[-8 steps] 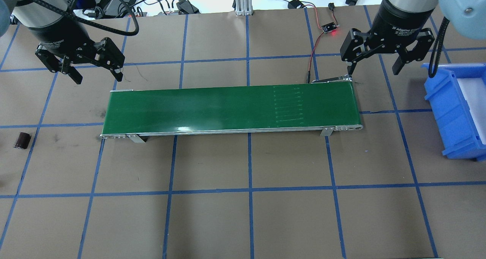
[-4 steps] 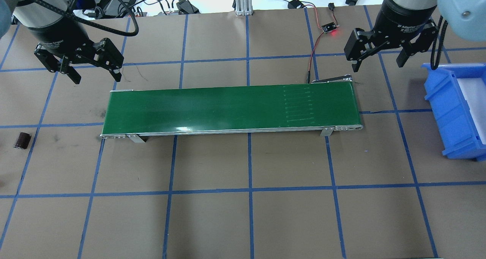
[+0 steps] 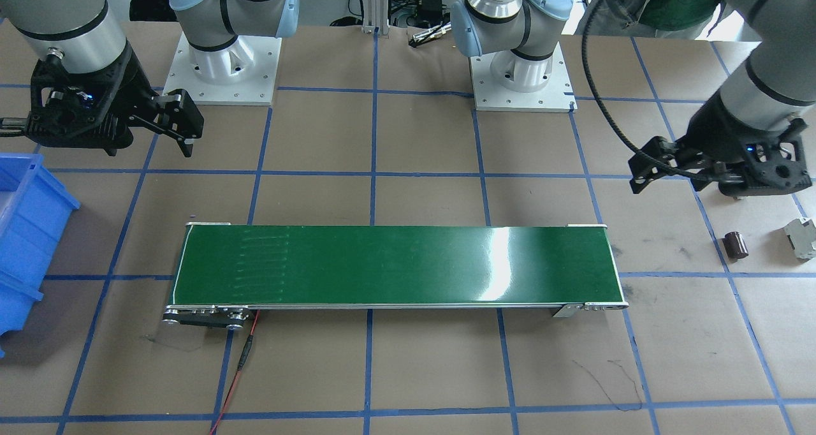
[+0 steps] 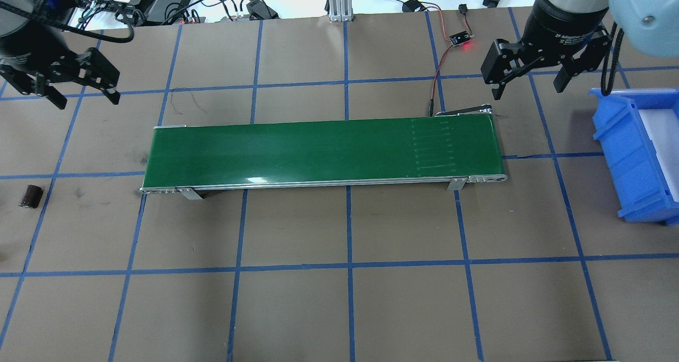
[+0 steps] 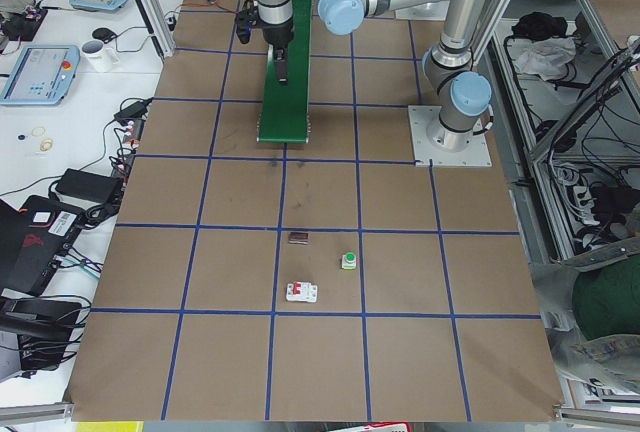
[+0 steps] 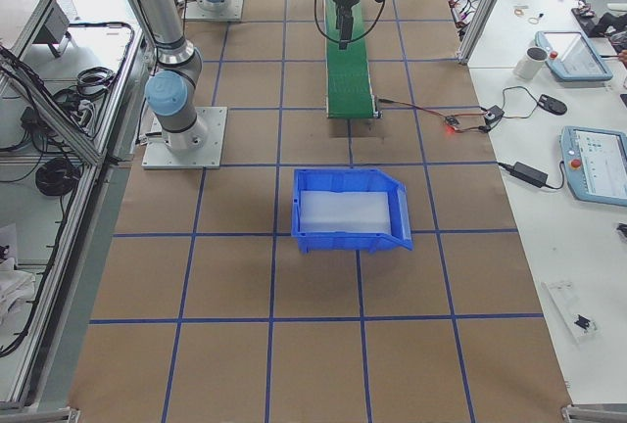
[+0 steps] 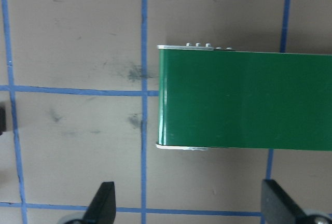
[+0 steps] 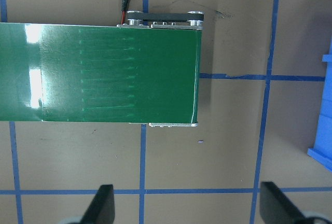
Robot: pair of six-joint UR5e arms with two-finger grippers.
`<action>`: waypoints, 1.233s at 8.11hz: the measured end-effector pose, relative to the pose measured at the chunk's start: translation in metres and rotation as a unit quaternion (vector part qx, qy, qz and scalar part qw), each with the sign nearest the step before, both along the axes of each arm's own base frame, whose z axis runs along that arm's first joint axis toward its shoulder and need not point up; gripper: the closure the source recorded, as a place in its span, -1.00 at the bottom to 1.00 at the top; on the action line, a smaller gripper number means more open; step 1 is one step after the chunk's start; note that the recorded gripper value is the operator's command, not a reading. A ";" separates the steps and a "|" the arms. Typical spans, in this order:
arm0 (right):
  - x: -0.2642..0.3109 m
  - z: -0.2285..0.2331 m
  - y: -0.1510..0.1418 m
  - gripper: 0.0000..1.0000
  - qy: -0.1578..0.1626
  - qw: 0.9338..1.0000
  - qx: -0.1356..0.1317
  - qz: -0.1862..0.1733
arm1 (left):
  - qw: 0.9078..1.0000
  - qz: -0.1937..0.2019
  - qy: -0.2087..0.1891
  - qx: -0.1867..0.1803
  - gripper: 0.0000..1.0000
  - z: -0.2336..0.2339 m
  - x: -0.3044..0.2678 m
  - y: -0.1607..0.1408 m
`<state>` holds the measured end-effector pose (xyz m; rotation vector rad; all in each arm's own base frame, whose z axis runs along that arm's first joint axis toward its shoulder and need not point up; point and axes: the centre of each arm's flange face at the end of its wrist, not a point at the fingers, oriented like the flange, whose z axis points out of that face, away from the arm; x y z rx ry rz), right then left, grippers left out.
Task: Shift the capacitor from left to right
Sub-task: 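Move the left gripper outward over the brown capacitor beside the belt end, then lower the left gripper onto the capacitor while the right gripper moves over the belt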
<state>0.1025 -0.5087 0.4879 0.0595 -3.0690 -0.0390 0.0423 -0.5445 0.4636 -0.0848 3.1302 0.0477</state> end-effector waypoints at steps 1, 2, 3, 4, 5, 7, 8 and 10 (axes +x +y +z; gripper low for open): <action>0.000 0.000 0.000 -1.00 -0.001 1.000 -0.001 -0.002 | 1.000 -0.008 0.001 0.001 -1.00 -0.004 0.034 0.000; 0.001 0.001 0.000 -1.00 -0.003 1.000 -0.002 -0.004 | 1.000 -0.020 -0.004 0.005 -1.00 -0.011 0.062 0.002; 0.001 0.001 0.000 -1.00 -0.006 1.000 -0.004 -0.005 | 0.999 -0.036 -0.017 0.017 -1.00 -0.019 0.087 0.002; 0.001 0.003 0.000 -1.00 -0.008 1.000 -0.007 -0.005 | 0.998 -0.053 -0.036 0.024 -1.00 -0.028 0.108 0.001; 0.001 0.004 -0.001 -1.00 -0.010 1.000 -0.013 -0.006 | 0.995 -0.070 -0.059 0.032 -1.00 -0.036 0.129 -0.001; 0.004 0.004 -0.004 -1.00 -0.023 0.999 -0.021 -0.006 | 0.992 -0.092 -0.071 0.051 -1.00 -0.057 0.181 0.005; 0.004 0.003 -0.004 -1.00 -0.026 0.999 -0.022 -0.006 | 0.991 -0.100 -0.071 0.055 -1.00 -0.070 0.201 0.012; 0.004 0.002 -0.007 -1.00 -0.026 0.999 -0.028 -0.006 | 0.989 -0.113 -0.075 0.055 -1.00 -0.108 0.214 0.024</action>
